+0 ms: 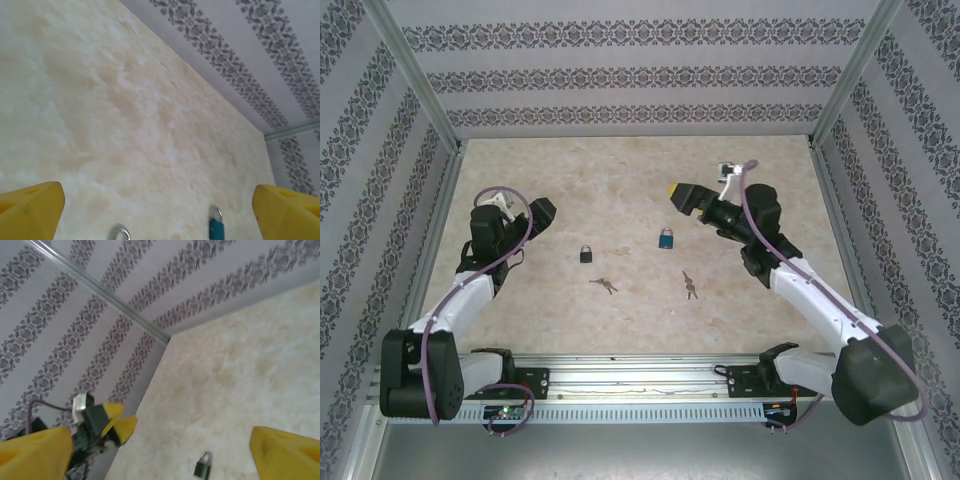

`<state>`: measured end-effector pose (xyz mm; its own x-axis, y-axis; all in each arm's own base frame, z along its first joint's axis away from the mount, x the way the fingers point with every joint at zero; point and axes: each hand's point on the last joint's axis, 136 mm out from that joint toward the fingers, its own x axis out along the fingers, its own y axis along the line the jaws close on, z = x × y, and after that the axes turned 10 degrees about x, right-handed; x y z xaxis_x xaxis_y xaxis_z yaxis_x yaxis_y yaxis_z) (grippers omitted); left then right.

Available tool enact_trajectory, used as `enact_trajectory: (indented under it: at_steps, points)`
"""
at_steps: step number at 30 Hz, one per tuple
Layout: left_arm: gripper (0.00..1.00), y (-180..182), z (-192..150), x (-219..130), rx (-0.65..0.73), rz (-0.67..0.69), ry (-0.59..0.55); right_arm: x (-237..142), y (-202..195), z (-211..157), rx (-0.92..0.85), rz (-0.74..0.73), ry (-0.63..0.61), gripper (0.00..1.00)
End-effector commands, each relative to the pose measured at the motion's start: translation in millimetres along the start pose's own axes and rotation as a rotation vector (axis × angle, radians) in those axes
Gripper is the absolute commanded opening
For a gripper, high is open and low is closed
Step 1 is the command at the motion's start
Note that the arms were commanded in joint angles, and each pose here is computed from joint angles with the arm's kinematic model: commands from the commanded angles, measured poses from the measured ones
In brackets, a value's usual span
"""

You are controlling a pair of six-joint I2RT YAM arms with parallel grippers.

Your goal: Unlock with the key

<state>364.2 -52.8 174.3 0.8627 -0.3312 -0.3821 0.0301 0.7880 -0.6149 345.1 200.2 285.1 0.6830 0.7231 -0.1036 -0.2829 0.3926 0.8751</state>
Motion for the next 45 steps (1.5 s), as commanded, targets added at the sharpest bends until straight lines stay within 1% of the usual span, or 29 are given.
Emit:
enact_trajectory:
  at_steps: [1,3,5,7,8,10,12,14,16,19,23,27,33,36,45]
  points:
    - [0.91,-5,-42,-13,-0.097,-0.03,0.149,23,-19,-17,0.12,-0.025,0.117,0.62]
    - [0.86,-3,-62,-19,-0.118,-0.018,0.204,35,-29,-45,0.021,-0.171,0.197,0.59]
    - [0.8,3,-82,-28,-0.146,0.019,0.26,46,-36,-76,-0.087,-0.284,0.279,0.52]
    - [0.74,6,-98,-37,-0.17,0.038,0.296,58,-45,-103,-0.111,-0.351,0.375,0.41]
    - [0.72,9,-104,-42,-0.182,0.049,0.303,65,-51,-119,-0.114,-0.372,0.432,0.34]
    - [0.7,11,-112,-49,-0.2,0.052,0.296,76,-61,-145,-0.141,-0.415,0.504,0.29]
    - [0.69,15,-118,-56,-0.215,0.063,0.288,83,-71,-168,-0.205,-0.478,0.553,0.29]
    - [0.69,18,-124,-60,-0.223,0.074,0.296,88,-74,-192,-0.285,-0.511,0.604,0.32]
    - [0.7,19,-129,-62,-0.231,0.079,0.308,92,-80,-206,-0.33,-0.54,0.639,0.33]
    - [0.72,24,-132,-61,-0.239,0.097,0.314,98,-87,-228,-0.336,-0.555,0.696,0.32]
    - [0.74,26,-132,-57,-0.258,0.104,0.312,101,-97,-252,-0.42,-0.606,0.763,0.32]
    - [0.74,26,-133,-55,-0.269,0.104,0.321,104,-105,-262,-0.48,-0.653,0.796,0.33]
    - [0.74,29,-133,-56,-0.271,0.126,0.32,109,-110,-278,-0.538,-0.674,0.845,0.33]
    - [0.75,32,-135,-56,-0.277,0.139,0.321,109,-113,-283,-0.564,-0.689,0.879,0.35]
    - [0.75,33,-135,-55,-0.29,0.139,0.319,109,-125,-290,-0.598,-0.718,0.898,0.34]
